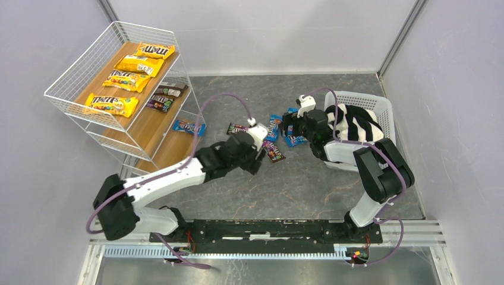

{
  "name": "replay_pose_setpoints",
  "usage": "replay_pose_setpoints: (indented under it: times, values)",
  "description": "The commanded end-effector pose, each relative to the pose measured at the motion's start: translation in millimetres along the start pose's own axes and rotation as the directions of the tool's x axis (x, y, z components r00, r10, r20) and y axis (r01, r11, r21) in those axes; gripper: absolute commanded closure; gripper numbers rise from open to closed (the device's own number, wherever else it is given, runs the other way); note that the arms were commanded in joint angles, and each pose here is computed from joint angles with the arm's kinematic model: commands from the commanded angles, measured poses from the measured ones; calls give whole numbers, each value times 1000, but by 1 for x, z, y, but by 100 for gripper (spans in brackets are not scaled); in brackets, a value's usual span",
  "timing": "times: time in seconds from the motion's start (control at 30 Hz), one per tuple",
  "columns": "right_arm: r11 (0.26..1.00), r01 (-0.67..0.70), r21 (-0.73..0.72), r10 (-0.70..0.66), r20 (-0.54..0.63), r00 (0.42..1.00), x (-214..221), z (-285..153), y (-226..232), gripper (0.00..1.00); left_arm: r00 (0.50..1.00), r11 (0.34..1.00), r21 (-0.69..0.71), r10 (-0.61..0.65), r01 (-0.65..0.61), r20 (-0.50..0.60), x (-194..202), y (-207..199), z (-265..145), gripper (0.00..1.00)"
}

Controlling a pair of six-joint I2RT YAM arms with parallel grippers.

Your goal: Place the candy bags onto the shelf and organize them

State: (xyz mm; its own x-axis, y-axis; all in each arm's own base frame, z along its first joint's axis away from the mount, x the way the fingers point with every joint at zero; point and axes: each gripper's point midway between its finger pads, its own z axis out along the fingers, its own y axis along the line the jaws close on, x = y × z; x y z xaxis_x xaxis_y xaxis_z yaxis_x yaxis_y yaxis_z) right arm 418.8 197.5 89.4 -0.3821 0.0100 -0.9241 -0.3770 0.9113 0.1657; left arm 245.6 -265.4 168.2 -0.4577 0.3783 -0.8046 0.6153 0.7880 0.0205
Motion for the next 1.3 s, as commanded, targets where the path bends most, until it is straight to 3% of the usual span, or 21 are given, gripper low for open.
replay_pose_setpoints:
  times: [0.0,0.13,0.33,0.57,0.83,0.97,1.27]
  values:
    - [999,49,20,-50,65,997,-47,2,0,2,996,999,8,-43,43,75,-8,-29,20,24]
    - [997,65,45,-68,87,994,-93,-22,-9,2,998,991,117,54,-59,43,-2,-66,37,37]
    - [982,91,168,-123,192,974,-131,-83,-42,2,959,960,61,277,-273,-66,18,-84,74,32]
    - [948,15,319,-111,284,952,-121,-129,-90,2,822,830,-69,530,-553,-207,24,-90,116,29]
    - [921,-23,388,-88,266,960,-104,-135,-108,2,714,713,-164,601,-682,-358,42,-74,146,29]
    - [921,-41,388,-67,260,963,-94,-131,-110,2,696,693,-170,610,-700,-378,44,-71,149,30]
    - [910,-66,410,-54,275,960,-91,-134,-115,2,640,656,-143,625,-741,-447,62,-60,155,47]
